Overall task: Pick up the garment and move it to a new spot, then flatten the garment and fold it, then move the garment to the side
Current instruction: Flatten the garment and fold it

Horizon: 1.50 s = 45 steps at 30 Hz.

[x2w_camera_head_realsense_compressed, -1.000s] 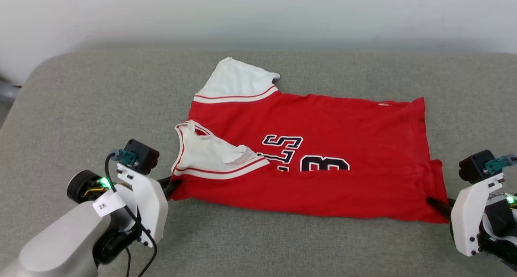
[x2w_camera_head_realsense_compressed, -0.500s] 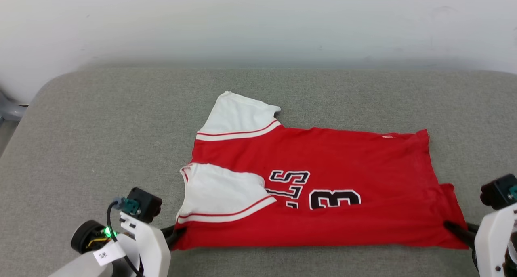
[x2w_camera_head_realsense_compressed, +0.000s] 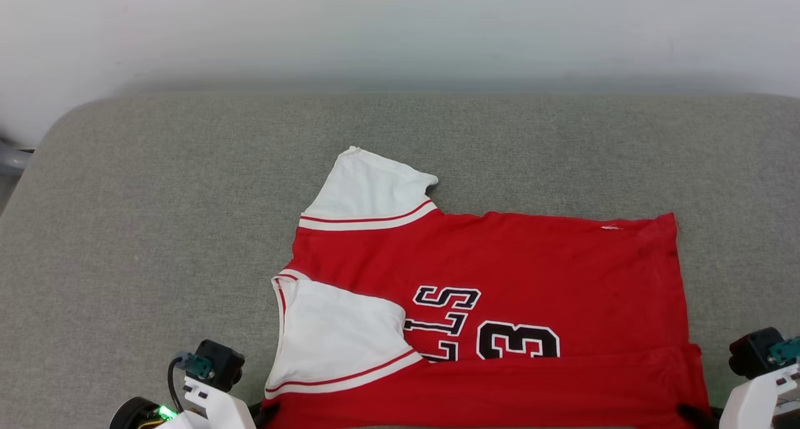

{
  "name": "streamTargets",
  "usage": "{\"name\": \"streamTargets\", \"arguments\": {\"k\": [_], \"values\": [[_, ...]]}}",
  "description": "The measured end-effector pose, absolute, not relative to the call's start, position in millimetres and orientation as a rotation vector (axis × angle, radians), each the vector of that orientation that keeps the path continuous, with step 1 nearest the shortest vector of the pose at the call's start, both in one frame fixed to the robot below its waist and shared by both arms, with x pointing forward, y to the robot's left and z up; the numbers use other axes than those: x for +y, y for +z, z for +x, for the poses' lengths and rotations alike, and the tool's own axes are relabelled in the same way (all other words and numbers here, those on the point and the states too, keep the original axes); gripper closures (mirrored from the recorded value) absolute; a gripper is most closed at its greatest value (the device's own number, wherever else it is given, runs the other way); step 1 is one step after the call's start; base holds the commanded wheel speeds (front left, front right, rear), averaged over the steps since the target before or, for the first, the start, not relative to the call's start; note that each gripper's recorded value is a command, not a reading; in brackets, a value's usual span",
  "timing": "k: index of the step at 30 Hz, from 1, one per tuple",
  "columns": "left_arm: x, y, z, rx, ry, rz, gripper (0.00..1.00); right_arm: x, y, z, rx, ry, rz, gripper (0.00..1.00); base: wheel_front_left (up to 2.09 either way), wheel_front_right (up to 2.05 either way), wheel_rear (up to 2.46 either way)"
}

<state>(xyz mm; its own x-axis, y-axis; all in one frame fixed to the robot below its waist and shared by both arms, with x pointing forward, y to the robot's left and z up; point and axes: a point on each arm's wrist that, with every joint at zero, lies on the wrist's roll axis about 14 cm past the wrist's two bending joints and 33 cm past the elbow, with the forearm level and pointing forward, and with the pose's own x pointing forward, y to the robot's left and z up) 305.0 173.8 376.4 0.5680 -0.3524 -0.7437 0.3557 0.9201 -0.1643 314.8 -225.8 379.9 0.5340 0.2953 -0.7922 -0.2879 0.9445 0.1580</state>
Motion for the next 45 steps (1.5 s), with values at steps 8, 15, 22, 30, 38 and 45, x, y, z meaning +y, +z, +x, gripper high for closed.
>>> {"name": "streamTargets", "arguments": {"k": [8,15,22,30,38,45], "values": [[184,381,310,0.818,-0.381,0.020,0.00,-224,389,324,0.854,0.332,0.012,0.00,0.00,0.00,0.00],[196,435,348,0.577,-0.336,0.088,0.00,-225,443,356,0.564,0.308,-0.006,0.00,0.00,0.00,0.00],[191,502,400,0.341,-0.330,0.139,0.00,-226,501,385,0.244,0.240,-0.006,0.00,0.00,0.00,0.00],[166,557,468,0.192,-0.381,0.164,0.00,-215,535,397,0.059,0.199,-0.006,0.00,0.00,0.00,0.00],[140,569,542,0.246,-0.446,0.202,0.00,-206,532,405,0.058,0.192,-0.018,0.00,0.00,0.00,0.00],[122,522,584,0.537,-0.499,0.195,0.00,-208,518,415,0.106,0.177,-0.037,0.00,0.00,0.00,0.00]]}}
